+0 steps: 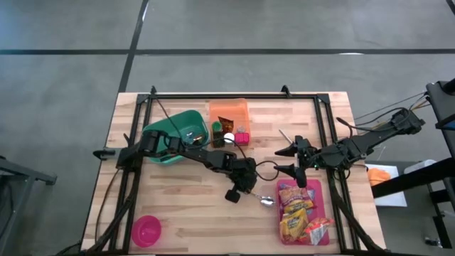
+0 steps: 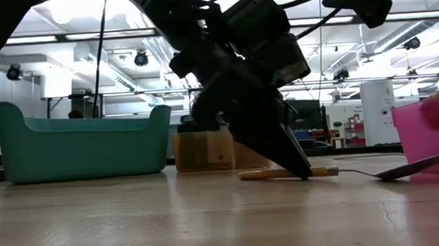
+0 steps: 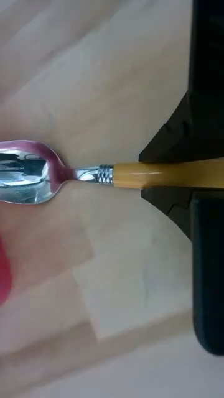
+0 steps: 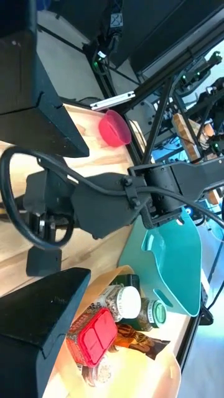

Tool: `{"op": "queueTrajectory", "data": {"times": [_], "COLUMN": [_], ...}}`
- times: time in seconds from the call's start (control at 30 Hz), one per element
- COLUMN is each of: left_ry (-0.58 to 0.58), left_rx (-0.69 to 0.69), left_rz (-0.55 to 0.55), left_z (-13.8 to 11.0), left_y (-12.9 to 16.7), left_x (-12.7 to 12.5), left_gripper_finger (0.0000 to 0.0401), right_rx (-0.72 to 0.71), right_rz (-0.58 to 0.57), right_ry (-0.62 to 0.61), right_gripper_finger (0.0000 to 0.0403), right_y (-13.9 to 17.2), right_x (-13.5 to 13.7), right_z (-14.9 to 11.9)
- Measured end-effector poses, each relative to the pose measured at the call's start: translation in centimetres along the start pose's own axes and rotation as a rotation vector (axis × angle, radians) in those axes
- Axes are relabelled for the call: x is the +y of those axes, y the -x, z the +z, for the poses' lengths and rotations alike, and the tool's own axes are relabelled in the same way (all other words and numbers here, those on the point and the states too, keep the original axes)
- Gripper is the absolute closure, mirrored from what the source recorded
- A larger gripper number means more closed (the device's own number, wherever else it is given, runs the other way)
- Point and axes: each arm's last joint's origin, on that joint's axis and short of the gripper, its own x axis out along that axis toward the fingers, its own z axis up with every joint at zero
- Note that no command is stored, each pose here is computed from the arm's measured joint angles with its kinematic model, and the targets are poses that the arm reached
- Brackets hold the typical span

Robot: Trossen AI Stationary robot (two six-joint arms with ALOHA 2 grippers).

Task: Pick & Place Food Item
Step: Put the yellow spoon into the green bin

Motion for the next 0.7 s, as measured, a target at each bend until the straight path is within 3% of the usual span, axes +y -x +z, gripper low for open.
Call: {"op": "queueTrajectory", "data": {"times": [0.23,0.4,0.57,0.7], "left_ry": [0.083,0.167,0.299,0.316], "left_rx": [0.032,0.004,0.062,0.07], "left_rz": [0.004,0.047,0.108,0.121], "left_z": [0.5,1.9,2.3,2.7], "left_y": [1.6,4.0,6.5,8.3], "left_x": [-0.6,-1.1,-1.8,-2.3], "left_gripper_finger": [0.0373,0.0382,0.0398,0.0398], "right_rx": [0.003,0.004,0.007,0.009], "right_rz": [-0.002,-0.002,-0.004,-0.005], "right_ry": [0.001,0.002,0.003,0.005], "right_gripper_finger": [0.0103,0.0103,0.0103,0.0103], "right_y": [0.0,0.0,-0.1,-0.1], "right_x": [0.0,0.0,0.0,0.0], "right_z": [-0.1,-0.1,-0.1,-0.2]}}
